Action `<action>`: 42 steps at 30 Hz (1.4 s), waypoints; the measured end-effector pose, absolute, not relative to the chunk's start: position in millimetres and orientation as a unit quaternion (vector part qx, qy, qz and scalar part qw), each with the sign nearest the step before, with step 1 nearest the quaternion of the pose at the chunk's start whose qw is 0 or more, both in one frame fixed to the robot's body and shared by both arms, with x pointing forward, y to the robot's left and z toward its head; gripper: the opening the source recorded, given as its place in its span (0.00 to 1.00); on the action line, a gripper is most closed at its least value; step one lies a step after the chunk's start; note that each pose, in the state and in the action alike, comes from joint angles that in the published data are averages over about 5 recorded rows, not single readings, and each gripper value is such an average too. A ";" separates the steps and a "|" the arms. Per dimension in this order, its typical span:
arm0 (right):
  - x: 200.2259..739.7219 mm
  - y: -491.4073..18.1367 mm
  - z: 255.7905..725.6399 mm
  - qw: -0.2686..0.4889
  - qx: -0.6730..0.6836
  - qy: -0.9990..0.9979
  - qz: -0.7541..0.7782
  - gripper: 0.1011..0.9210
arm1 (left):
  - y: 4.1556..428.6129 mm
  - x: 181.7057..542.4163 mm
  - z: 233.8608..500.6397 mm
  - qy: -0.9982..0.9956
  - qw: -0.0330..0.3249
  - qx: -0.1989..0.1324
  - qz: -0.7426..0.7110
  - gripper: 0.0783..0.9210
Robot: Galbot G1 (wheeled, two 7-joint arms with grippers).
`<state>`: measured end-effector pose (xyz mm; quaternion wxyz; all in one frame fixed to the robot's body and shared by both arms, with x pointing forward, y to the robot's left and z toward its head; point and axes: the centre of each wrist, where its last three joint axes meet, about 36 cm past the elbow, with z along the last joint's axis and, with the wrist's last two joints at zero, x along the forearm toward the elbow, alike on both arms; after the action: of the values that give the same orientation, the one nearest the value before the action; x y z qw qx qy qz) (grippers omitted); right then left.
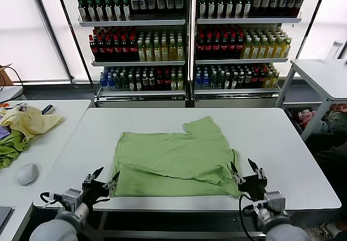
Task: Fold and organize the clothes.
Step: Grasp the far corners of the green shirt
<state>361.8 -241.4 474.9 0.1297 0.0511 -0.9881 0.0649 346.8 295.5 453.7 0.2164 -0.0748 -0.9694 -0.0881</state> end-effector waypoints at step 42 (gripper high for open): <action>654.0 -203.3 437.6 0.269 0.025 -0.962 0.044 0.88 | 274.8 586.1 414.1 -0.957 0.287 -0.032 -0.034 0.88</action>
<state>654.0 -203.3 437.6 0.2694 0.0247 -0.9617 0.0442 586.1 274.8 414.1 0.2871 -0.0323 -0.9568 -0.0339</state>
